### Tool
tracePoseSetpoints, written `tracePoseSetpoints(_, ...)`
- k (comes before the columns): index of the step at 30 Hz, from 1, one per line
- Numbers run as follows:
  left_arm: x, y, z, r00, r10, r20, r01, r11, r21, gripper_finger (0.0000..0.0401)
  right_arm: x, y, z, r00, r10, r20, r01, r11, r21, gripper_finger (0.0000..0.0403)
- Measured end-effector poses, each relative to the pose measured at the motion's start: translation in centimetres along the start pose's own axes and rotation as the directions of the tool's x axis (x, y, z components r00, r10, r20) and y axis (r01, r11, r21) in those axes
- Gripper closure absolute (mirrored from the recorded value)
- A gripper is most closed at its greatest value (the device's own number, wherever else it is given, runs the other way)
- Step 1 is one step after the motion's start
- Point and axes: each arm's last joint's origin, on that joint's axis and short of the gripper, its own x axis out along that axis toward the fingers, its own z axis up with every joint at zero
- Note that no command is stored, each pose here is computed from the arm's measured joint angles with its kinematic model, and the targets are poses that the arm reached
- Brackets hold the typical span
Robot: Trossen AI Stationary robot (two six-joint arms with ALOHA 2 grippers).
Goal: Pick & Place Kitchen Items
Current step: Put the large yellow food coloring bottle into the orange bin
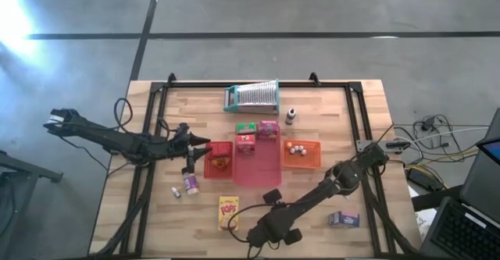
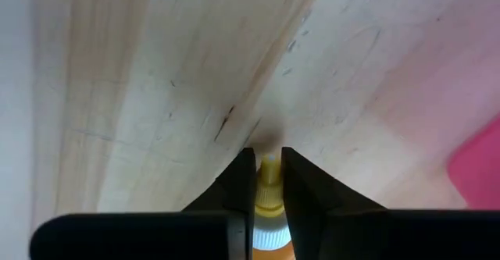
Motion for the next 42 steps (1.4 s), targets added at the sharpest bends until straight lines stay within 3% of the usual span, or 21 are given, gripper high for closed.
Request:
tracePoseSetpoints(7,0.0,0.0,0.0,1.0,0.001,-0.002,-0.001,1.0,0.001,0.0238,-0.5,-0.1,-0.2,1.0,0.002,0.011,-0.002,1.0,0.002,0.0344)
tracePoseSetpoints(11,0.0,0.0,0.0,1.0,0.001,-0.002,-0.001,1.0,0.001,0.0238,-2.1,-0.3,-0.8,0.999,0.009,0.053,-0.01,1.0,0.016,0.0355)
tracePoseSetpoints(15,0.0,0.0,-0.1,1.0,0.002,-0.004,-0.002,1.0,-0.004,0.0238,-5.2,-0.9,-2.0,0.989,0.002,0.15,-0.012,0.998,0.064,0.0366)
tracePoseSetpoints(19,0.1,0.0,-0.1,1.0,0.003,-0.008,-0.004,1.0,-0.015,0.0238,-9.2,-1.8,-4.3,0.949,-0.083,0.305,0.04,0.988,0.146,0.0355)
tracePoseSetpoints(24,0.1,0.0,-0.1,1.0,0.004,-0.009,-0.004,1.0,-0.015,0.0238,-13.1,-3.1,-8.5,0.854,-0.143,0.5,0.019,0.97,0.243,0.0355)
tracePoseSetpoints(30,0.1,0.0,-0.1,1.0,0.004,-0.009,-0.004,1.0,-0.022,0.0238,-15.3,-4.5,-14.1,0.676,-0.201,0.709,-0.052,0.947,0.319,0.0366)
tracePoseSetpoints(36,0.1,0.0,-0.1,1.0,0.004,-0.009,-0.004,1.0,-0.022,0.0238,-14.9,-6.0,-19.1,0.496,-0.283,0.821,-0.08,0.927,0.367,0.0356)
tracePoseSetpoints(42,0.1,0.0,-0.1,1.0,0.004,-0.008,-0.004,1.0,-0.022,0.0238,-12.1,-8.2,-22.8,0.383,-0.34,0.859,-0.103,0.908,0.405,0.0365)
